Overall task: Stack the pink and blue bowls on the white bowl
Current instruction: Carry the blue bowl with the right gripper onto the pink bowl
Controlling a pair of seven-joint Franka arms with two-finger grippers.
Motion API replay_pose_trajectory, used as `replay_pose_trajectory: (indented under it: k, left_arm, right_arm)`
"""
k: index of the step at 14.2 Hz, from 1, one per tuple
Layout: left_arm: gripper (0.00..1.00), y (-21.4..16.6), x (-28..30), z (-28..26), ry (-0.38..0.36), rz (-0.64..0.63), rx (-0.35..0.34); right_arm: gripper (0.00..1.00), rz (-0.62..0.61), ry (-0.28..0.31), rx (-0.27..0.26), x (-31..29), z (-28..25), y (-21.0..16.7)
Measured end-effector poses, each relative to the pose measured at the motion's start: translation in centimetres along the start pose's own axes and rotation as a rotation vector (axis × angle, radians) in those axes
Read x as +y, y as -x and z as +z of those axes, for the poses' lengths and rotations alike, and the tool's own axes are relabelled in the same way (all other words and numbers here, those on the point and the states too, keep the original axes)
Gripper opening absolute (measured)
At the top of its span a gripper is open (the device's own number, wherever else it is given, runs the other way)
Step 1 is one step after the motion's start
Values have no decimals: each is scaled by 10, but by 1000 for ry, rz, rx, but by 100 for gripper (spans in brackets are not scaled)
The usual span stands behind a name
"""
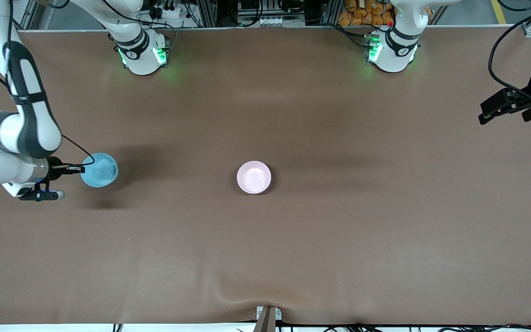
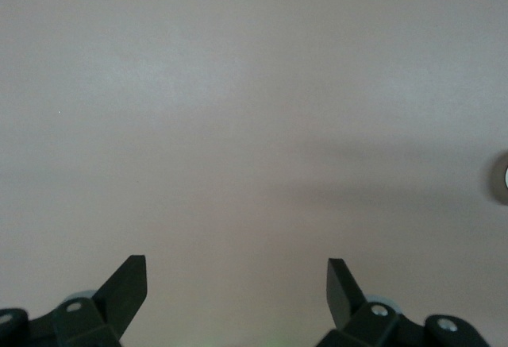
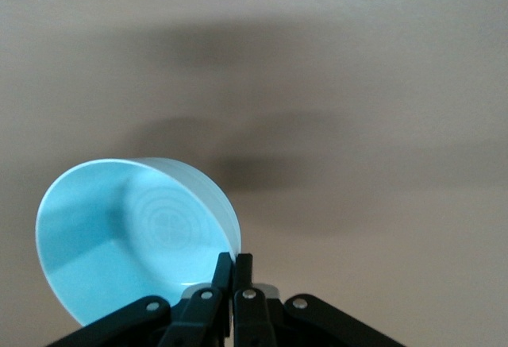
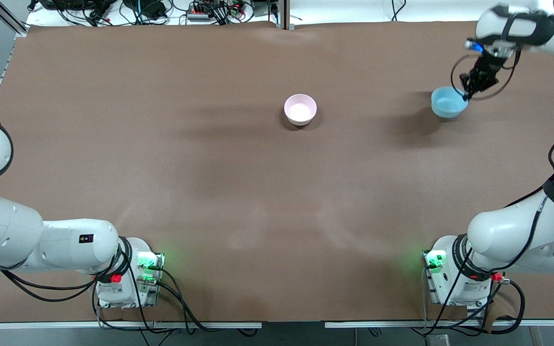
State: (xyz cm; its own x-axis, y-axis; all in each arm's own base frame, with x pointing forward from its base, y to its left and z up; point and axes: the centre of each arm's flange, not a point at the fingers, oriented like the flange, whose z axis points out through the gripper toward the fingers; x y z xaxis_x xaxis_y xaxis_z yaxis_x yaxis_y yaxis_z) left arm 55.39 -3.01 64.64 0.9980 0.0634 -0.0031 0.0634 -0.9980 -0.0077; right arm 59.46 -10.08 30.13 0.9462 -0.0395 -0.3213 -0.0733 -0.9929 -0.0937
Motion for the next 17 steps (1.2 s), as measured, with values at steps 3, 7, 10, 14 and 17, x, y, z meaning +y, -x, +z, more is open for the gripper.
replay_pose_trajectory:
  k: [3,7,10,14,17]
  left_arm:
    - [100,3,0,6,-4,1,-31]
    - [100,12,1,8,-9,3,-51]
    - [100,20,1,11,-13,3,-54]
    - [100,20,0,16,-13,0,-51]
    - [100,19,-5,24,-11,1,-17]
  right_arm:
    - [3,110,-86,-19,-83,-41,-4]
    - [3,250,-147,3,-216,-53,4]
    - [3,305,-174,45,-282,-51,13]
    - [3,354,-202,105,-368,-22,27]
    - [3,381,-217,124,-419,17,38]
